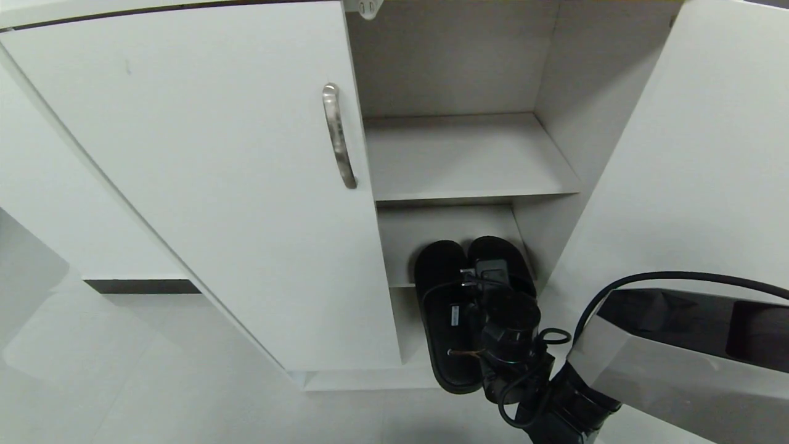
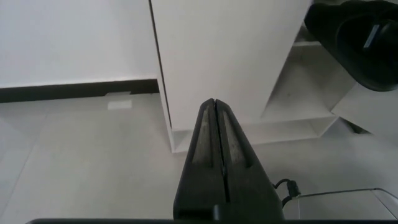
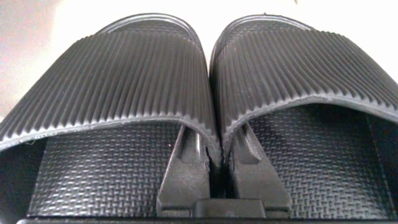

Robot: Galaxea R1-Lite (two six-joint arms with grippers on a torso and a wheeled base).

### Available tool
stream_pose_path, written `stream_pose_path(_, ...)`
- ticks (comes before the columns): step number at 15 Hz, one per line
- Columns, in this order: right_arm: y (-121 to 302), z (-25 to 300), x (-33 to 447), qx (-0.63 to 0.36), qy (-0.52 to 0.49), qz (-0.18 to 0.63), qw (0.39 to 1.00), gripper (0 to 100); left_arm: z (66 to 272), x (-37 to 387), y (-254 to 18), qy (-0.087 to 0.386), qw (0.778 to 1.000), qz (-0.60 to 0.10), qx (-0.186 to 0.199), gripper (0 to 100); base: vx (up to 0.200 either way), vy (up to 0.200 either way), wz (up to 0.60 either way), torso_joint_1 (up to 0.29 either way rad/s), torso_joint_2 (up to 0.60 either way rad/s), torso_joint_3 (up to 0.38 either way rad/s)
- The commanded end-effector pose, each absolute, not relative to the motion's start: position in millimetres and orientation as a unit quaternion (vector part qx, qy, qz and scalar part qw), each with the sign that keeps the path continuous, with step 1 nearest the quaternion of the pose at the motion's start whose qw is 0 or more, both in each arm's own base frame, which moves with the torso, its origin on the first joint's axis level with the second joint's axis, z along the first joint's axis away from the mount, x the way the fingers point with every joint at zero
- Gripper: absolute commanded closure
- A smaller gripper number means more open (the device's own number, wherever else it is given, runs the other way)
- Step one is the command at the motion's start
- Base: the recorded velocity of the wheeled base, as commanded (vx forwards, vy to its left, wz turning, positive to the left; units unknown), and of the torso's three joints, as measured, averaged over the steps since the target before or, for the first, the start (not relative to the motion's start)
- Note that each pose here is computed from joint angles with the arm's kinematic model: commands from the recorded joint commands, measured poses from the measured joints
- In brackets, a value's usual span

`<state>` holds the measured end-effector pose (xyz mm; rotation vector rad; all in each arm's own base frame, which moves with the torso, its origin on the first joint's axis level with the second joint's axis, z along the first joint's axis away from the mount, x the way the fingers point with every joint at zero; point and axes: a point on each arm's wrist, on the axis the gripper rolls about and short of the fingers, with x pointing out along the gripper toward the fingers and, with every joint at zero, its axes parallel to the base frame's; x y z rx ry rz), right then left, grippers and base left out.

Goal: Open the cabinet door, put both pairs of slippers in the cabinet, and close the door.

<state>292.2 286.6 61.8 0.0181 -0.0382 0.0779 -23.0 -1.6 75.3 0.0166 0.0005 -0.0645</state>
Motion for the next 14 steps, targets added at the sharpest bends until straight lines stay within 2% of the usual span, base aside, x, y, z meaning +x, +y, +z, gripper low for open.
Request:
stream_pose_path(1,287,58,291,0.002,-0.015,0.040,0.999,100,75,-23,-2,0.001,0.999,-0.032,0.008,100,0.200,0.000,0.00,-0.002,0.00,0.002)
stream_pose_path(4,288,60,291,-0.003,-0.017,0.041,0.999,100,75,-23,-2,0.001,0.999,-0.032,0.008,100,0.200,0.000,0.00,0.007,0.00,0.004)
stream_pose_path(10,297,74,314,0.010,-0.030,0.030,0.999,100,75,-23,-2,0.001,0.999,-0.032,0.008,100,0.000,0.000,0.00,0.000,0.00,0.000)
stream_pose_path(14,303,68,343,0.007,-0.027,0.012,1.000,100,75,-23,-2,0.001,0.999,-0.032,0.008,100,0.000,0.000,0.00,0.000,0.00,0.000)
